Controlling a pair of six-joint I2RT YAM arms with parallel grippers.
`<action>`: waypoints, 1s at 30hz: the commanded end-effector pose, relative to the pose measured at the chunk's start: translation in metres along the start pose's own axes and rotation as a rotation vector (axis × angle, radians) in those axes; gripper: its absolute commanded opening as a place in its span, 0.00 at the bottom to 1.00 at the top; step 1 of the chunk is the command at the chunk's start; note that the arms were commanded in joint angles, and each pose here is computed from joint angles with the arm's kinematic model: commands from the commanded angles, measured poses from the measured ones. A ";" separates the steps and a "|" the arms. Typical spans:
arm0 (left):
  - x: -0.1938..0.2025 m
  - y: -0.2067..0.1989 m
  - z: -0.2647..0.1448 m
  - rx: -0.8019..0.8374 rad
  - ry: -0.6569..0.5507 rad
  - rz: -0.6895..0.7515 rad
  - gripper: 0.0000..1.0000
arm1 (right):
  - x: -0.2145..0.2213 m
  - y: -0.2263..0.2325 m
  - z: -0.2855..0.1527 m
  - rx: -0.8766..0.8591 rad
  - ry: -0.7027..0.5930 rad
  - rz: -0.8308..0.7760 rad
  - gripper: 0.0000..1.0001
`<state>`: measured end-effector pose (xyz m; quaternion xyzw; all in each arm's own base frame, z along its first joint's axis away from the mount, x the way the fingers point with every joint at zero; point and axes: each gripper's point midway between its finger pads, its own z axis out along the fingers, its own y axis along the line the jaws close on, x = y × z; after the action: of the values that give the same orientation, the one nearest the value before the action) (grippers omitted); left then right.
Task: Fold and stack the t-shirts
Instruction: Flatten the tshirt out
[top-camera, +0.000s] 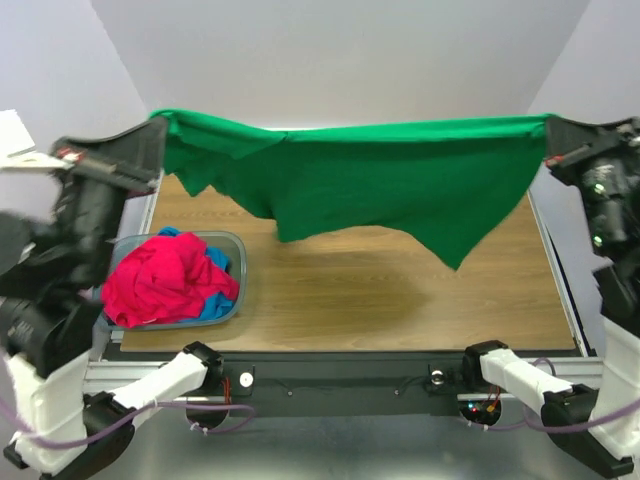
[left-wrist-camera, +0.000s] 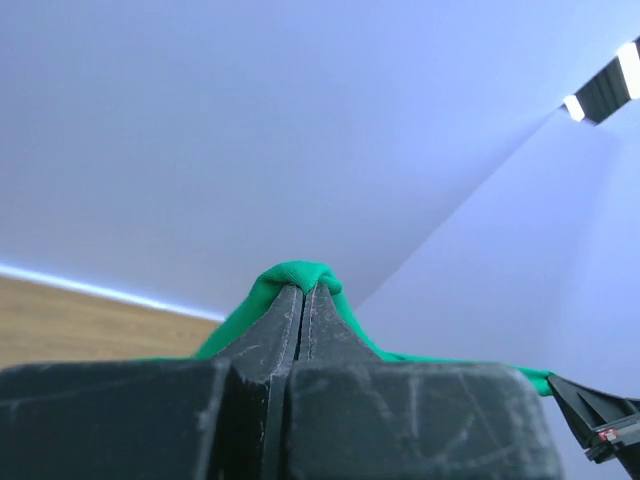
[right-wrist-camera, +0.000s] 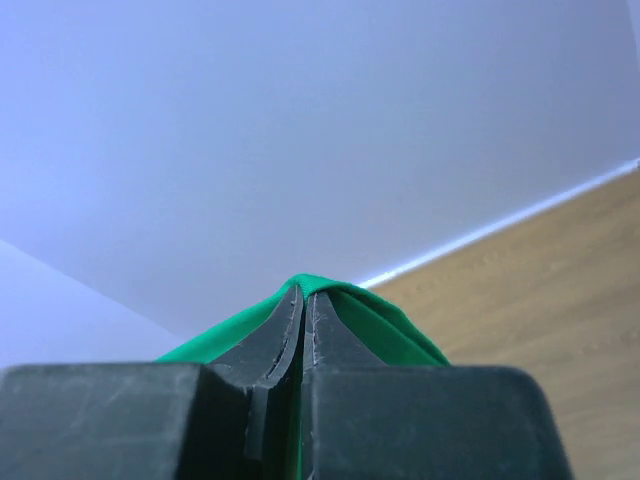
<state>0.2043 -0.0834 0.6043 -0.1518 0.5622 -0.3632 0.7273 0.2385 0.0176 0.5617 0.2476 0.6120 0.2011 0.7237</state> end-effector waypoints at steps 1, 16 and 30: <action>-0.044 -0.026 -0.023 0.098 -0.096 0.022 0.00 | -0.040 0.009 -0.022 -0.019 -0.093 -0.032 0.00; 0.039 0.026 0.115 -0.177 0.011 0.178 0.00 | 0.048 -0.016 0.125 0.197 0.057 -0.173 0.00; 0.027 -0.008 0.207 0.015 -0.088 0.256 0.00 | 0.004 0.029 0.204 0.066 -0.162 -0.279 0.00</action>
<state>0.4794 -0.1799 0.5080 -0.0960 0.7072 -0.1987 0.6717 0.4825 0.0355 0.4871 0.2031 0.7114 0.0286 0.6722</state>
